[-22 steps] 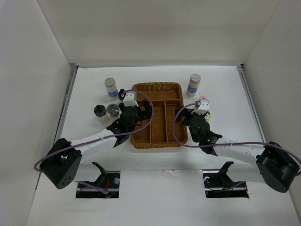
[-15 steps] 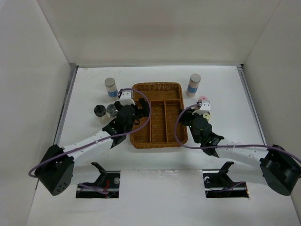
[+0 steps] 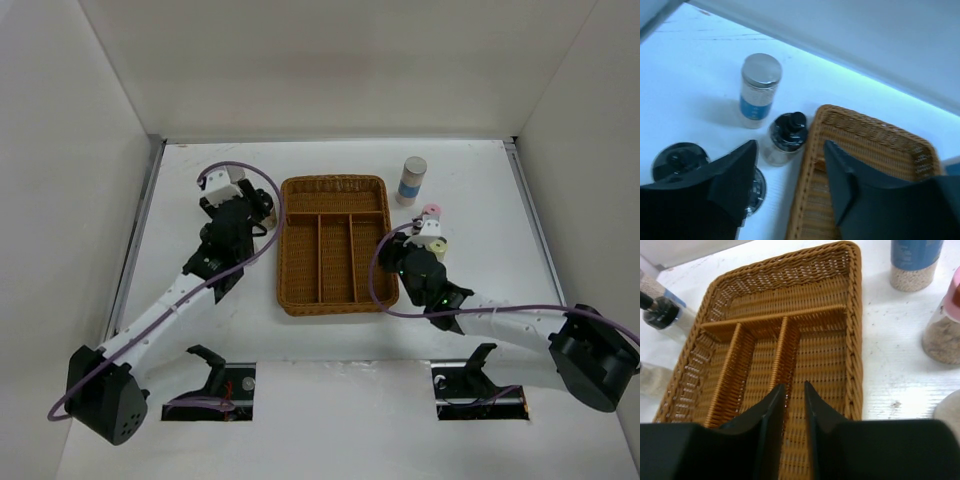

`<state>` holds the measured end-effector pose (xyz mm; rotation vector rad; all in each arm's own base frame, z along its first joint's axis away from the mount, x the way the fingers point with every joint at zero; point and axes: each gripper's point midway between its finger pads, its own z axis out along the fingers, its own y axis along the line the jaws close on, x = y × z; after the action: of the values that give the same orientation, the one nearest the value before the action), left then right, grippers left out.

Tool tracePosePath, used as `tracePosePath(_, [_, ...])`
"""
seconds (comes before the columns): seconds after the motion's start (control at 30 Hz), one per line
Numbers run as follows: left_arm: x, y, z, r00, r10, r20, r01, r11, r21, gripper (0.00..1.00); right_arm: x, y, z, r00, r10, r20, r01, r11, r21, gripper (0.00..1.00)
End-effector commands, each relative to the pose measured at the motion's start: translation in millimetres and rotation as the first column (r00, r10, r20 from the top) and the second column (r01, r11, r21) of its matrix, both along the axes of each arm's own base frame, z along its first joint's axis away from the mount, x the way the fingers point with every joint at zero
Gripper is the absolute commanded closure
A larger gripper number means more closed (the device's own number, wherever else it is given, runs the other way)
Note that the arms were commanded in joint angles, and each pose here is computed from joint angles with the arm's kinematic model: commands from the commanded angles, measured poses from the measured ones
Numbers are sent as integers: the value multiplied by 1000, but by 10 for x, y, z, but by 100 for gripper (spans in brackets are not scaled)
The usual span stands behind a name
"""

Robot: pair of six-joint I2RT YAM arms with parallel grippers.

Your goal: Organize the condiment bottles

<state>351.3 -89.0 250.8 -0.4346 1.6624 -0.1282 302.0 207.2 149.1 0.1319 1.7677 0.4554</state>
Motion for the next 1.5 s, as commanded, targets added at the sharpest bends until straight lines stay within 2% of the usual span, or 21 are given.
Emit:
tracePosePath(0.0, [143,200,46,996,81,-44,-79,996,41,38,35,114,181,999,29,32,-32,996,80,68])
tracePosePath(0.13, [455,300,-51,990,105,-95,-102,994,40,21,21,162,160,998,55,29,-57,995,84,51])
tracePosePath(0.27, [769,346,-179,983,96,-157,-90,995,44,15,24,186,129,997,68,25,-70,994,88,39])
tracePosePath(0.37, [962,355,-249,979,87,-185,-79,996,49,15,28,182,124,997,67,25,-69,994,90,31])
tracePosePath(0.53, [1165,417,-344,971,107,-215,-91,992,83,14,25,242,105,995,94,20,-95,992,84,24])
tracePosePath(0.77, [1397,505,-559,955,133,-267,-103,987,125,15,18,256,126,994,103,27,-105,991,88,21])
tracePosePath(0.87, [1458,567,-598,949,153,-276,-116,983,144,17,17,257,73,994,105,12,-106,991,85,21])
tracePosePath(1.0, [1529,580,-668,944,161,-289,-119,980,160,25,22,245,96,995,100,21,-102,991,85,20])
tracePosePath(1.03, [1538,581,-673,943,163,-290,-119,980,162,29,29,243,74,995,100,15,-101,991,84,20])
tracePosePath(1.17, [1521,612,-574,948,180,-264,-140,977,164,55,43,246,60,995,99,12,-100,992,74,21])
tracePosePath(1.23, [1462,638,-365,955,202,-217,-167,972,168,59,42,254,48,995,102,10,-102,992,77,20])
tracePosePath(1.47, [1095,569,731,976,211,46,-216,964,155,61,47,245,44,995,97,9,-97,992,79,21])
